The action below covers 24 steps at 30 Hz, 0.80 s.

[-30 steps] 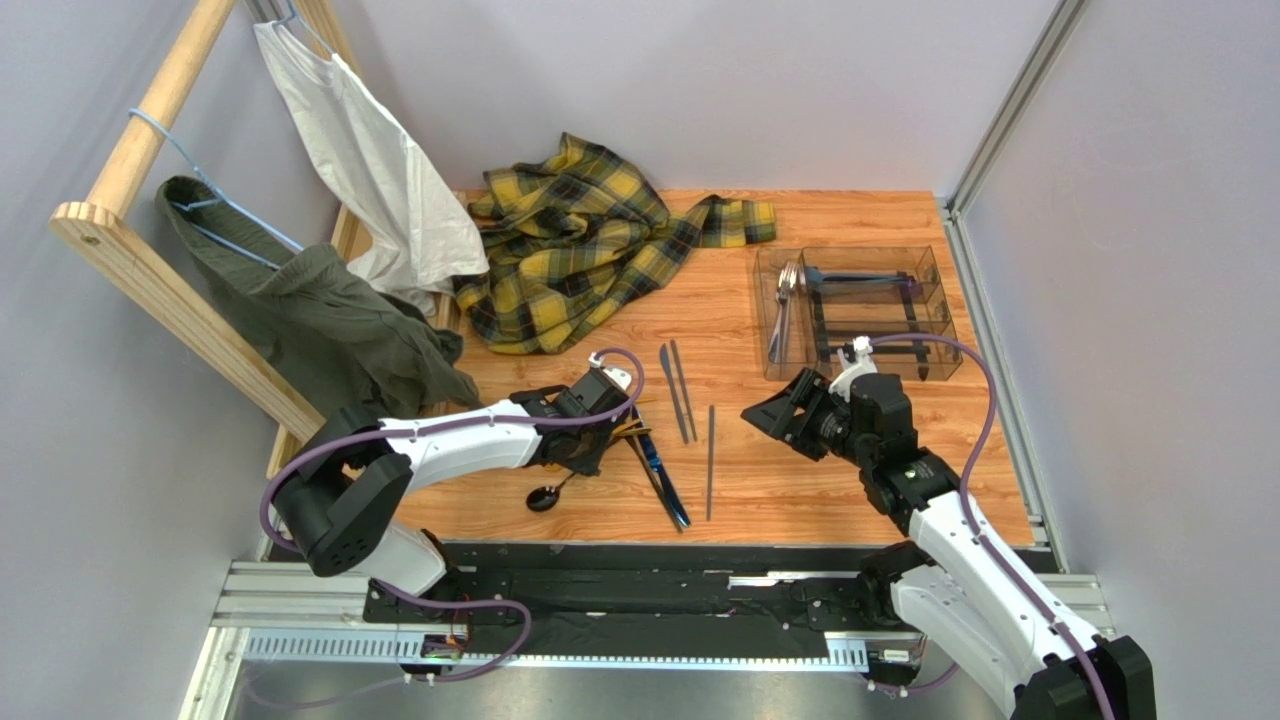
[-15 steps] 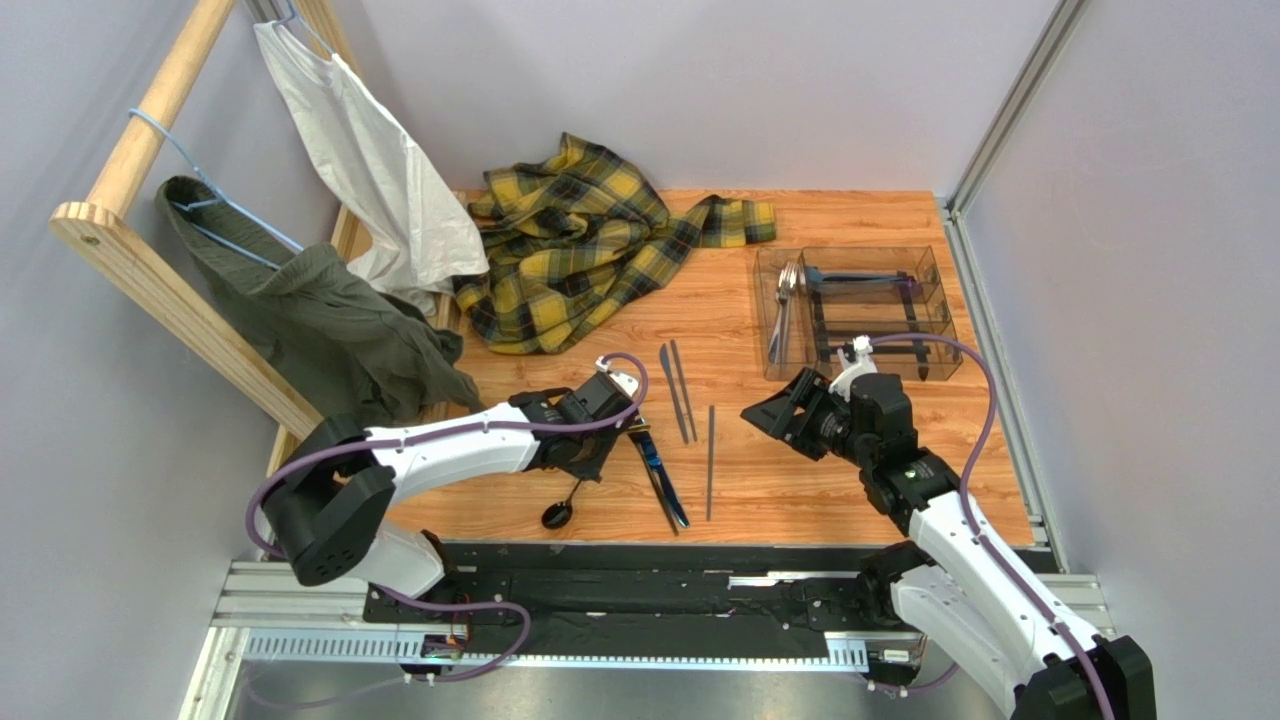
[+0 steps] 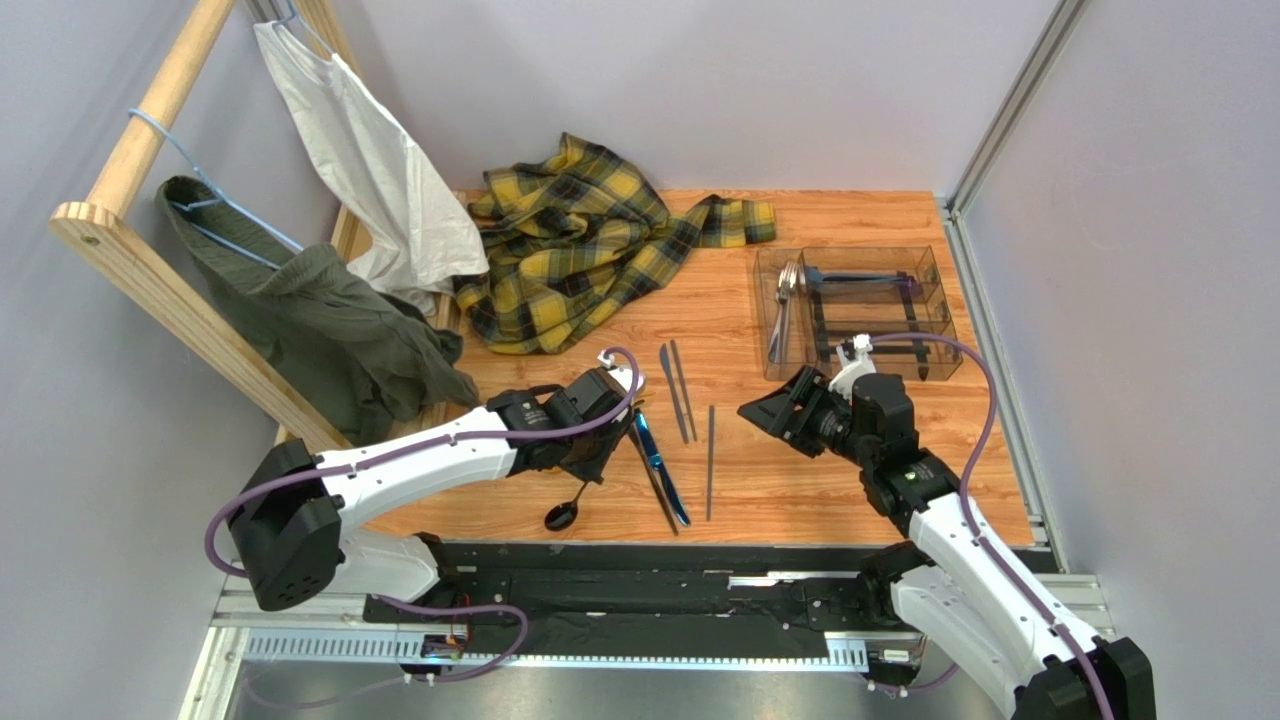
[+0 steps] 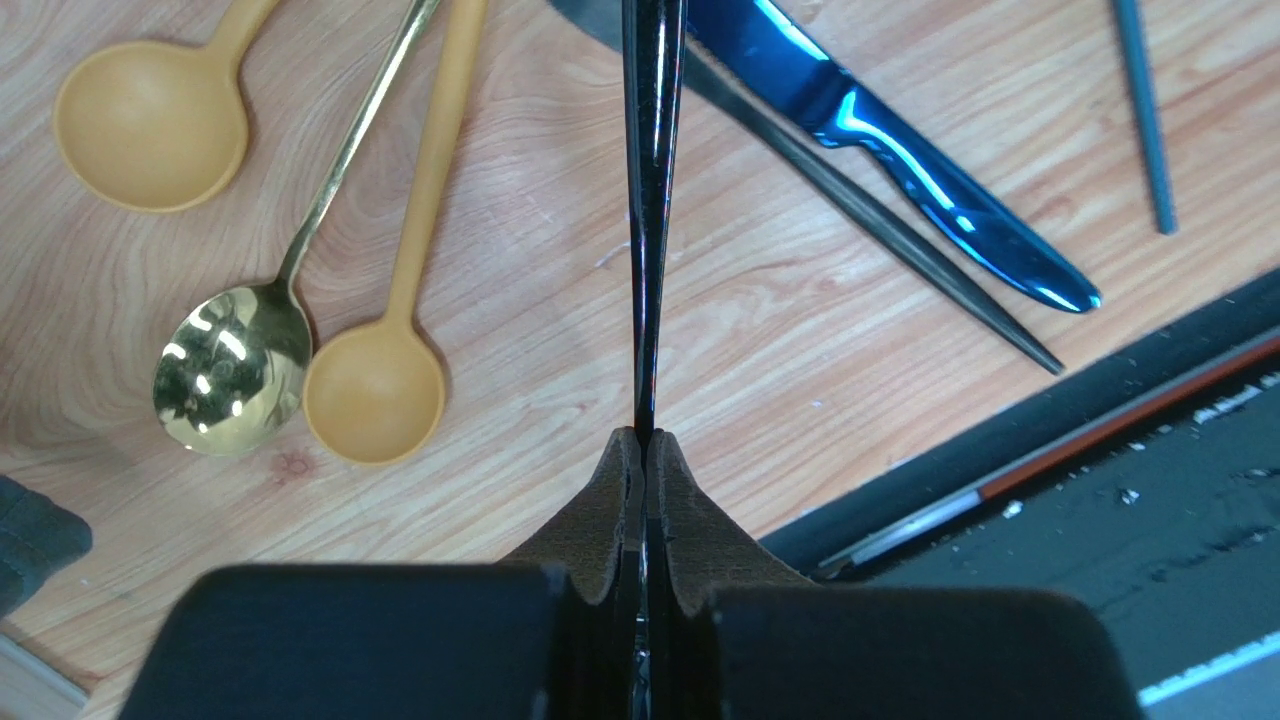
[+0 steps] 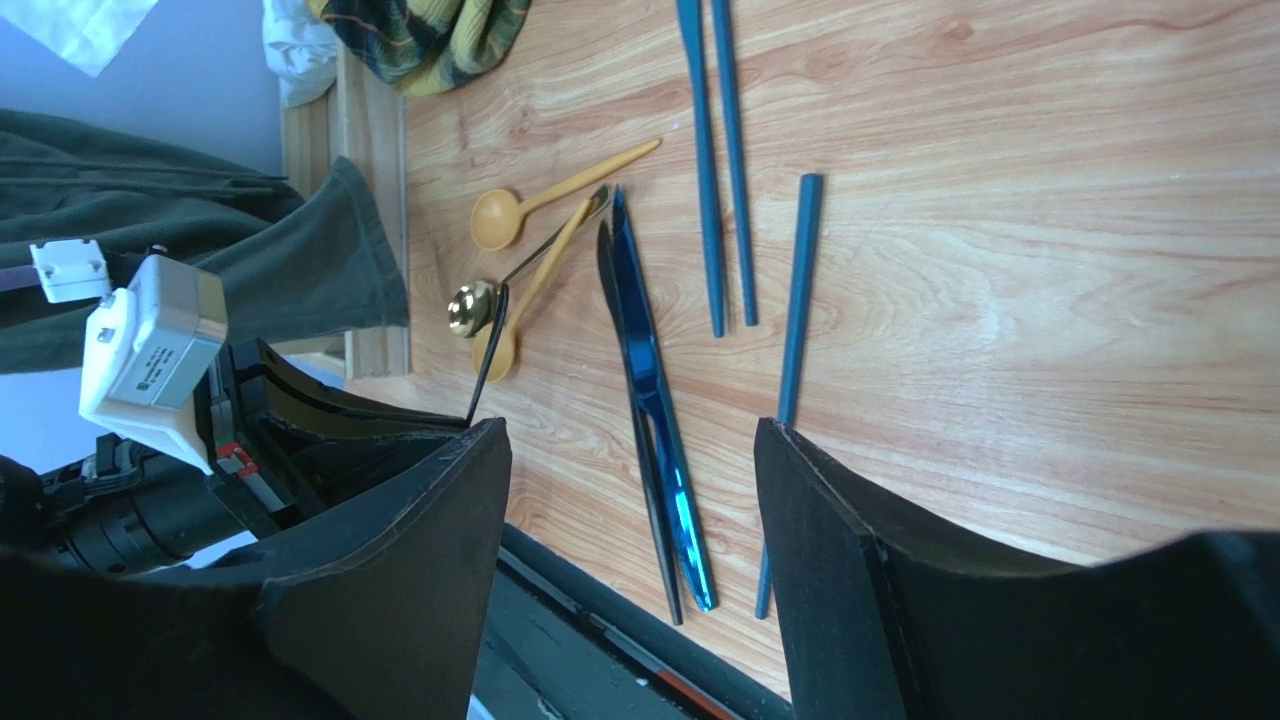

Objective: Sort the eating utensils into containers
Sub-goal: Pick up the spoon from the center of the board.

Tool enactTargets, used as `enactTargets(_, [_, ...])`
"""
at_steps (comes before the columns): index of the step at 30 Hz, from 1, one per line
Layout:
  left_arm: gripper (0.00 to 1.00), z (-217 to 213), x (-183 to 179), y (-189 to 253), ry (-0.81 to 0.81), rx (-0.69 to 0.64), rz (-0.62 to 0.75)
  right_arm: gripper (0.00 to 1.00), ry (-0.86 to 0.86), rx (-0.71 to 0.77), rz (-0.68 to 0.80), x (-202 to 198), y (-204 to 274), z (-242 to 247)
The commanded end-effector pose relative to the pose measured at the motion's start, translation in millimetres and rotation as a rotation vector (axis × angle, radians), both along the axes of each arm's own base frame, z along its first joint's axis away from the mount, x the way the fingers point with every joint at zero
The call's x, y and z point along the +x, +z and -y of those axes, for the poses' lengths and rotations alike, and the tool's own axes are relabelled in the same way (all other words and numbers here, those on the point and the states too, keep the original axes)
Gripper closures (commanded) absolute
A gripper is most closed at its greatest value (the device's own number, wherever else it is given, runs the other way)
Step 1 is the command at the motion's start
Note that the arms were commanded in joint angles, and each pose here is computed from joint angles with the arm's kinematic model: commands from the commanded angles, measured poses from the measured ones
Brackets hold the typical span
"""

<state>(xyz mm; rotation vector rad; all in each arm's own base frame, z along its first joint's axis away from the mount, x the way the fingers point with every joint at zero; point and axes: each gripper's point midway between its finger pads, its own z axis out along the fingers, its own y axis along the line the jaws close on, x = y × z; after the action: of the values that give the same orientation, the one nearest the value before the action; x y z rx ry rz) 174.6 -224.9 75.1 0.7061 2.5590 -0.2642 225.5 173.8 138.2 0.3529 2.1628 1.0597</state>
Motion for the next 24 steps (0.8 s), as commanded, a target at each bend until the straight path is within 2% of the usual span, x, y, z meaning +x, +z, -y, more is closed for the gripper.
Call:
enactTargets(1, [1.0,22.9,-0.1,38.8,-0.048,-0.105,0.062,0.35,0.056,0.076,0.041,-0.7,12.9,-13.4])
enactTargets(7, [1.0,38.9,-6.0,56.0,-0.087,-0.149,0.086,0.29,0.119,0.166,0.042,-3.4,21.2,-28.1])
enactTargets(16, [1.0,70.5,-10.9,67.9,-0.148,-0.171,0.108,0.09,0.128,0.216,0.087,-10.3,36.3,-28.6])
enactTargets(24, [1.0,107.7,-17.7,77.3,-0.216,-0.202,0.109,0.11,0.149,0.256,0.089,-14.3,44.1,-32.2])
